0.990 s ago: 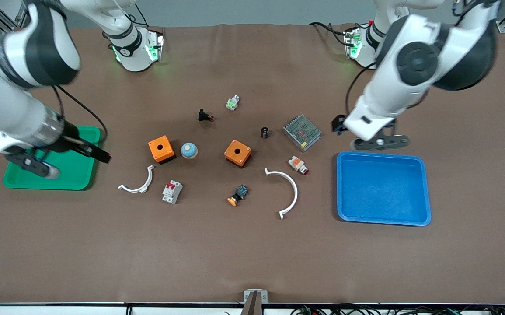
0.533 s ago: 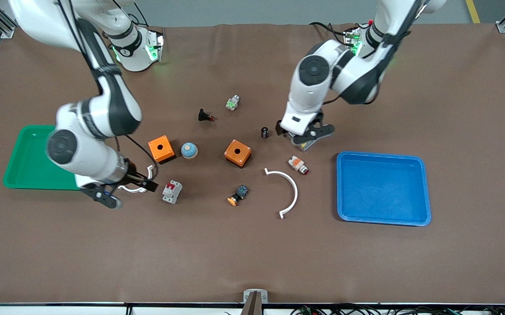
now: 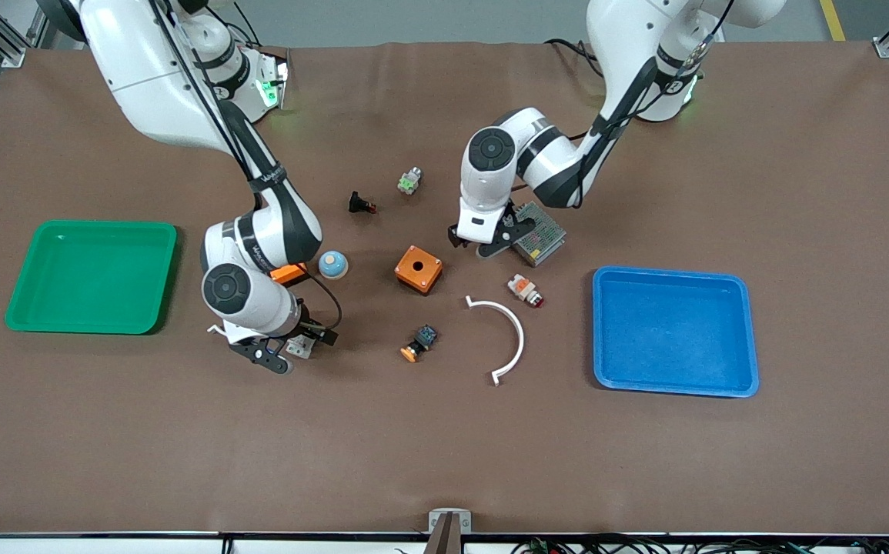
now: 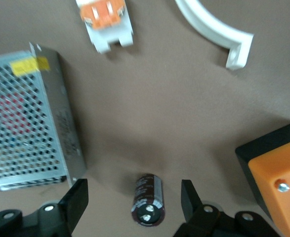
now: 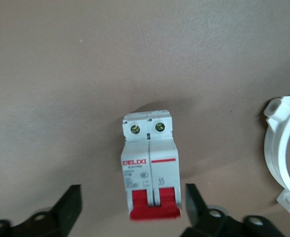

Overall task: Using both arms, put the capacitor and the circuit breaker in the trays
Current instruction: 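Grasp the breaker with the right gripper while the left gripper grasps the capacitor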

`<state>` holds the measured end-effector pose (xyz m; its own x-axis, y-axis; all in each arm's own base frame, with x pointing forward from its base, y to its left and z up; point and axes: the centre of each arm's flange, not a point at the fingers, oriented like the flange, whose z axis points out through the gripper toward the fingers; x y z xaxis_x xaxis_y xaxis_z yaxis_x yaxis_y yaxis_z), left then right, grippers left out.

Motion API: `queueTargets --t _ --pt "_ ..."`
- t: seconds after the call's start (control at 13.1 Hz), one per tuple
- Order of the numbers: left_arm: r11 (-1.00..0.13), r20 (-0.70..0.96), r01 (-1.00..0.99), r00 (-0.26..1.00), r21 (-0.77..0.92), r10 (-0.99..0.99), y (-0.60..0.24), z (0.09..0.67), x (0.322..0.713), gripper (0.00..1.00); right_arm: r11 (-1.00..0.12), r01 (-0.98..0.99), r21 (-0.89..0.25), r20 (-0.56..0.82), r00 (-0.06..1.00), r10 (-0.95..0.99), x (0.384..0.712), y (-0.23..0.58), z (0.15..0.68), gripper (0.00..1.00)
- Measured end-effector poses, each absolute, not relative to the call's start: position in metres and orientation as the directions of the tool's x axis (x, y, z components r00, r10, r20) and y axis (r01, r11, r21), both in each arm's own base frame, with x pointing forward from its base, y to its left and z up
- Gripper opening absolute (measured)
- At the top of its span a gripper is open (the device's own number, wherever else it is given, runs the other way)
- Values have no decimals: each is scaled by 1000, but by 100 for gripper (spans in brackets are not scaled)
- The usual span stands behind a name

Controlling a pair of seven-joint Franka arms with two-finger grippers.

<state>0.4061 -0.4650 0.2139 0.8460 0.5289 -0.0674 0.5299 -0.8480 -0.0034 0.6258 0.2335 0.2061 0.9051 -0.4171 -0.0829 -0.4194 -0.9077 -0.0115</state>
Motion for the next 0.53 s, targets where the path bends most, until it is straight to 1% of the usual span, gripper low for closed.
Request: queueTargets --t 0.08,0.15,0.23,0.3,0.38,0.53 --pt "-841 -71 541 839 -2 540 -469 206 402 82 -915 -403 2 -71 913 -402 626 233 205 71" --pt "-837 -75 547 835 -6 546 -472 199 397 78 -919 -393 10 -63 917 -393 627 232 206 59" --pt "-834 -77 552 831 -11 551 -474 195 394 77 -921 -390 14 -59 919 -390 628 231 206 48" --pt "-830 -79 557 827 -12 556 -476 191 391 71 -920 -391 15 -55 919 -391 629 230 208 40" --pt "-826 -80 564 822 -11 563 -478 188 389 70 -920 -392 16 -52 918 -393 631 228 209 40" --pt "-820 -83 572 817 -9 571 -481 182 386 57 -919 -392 39 -68 917 -394 637 213 221 40"
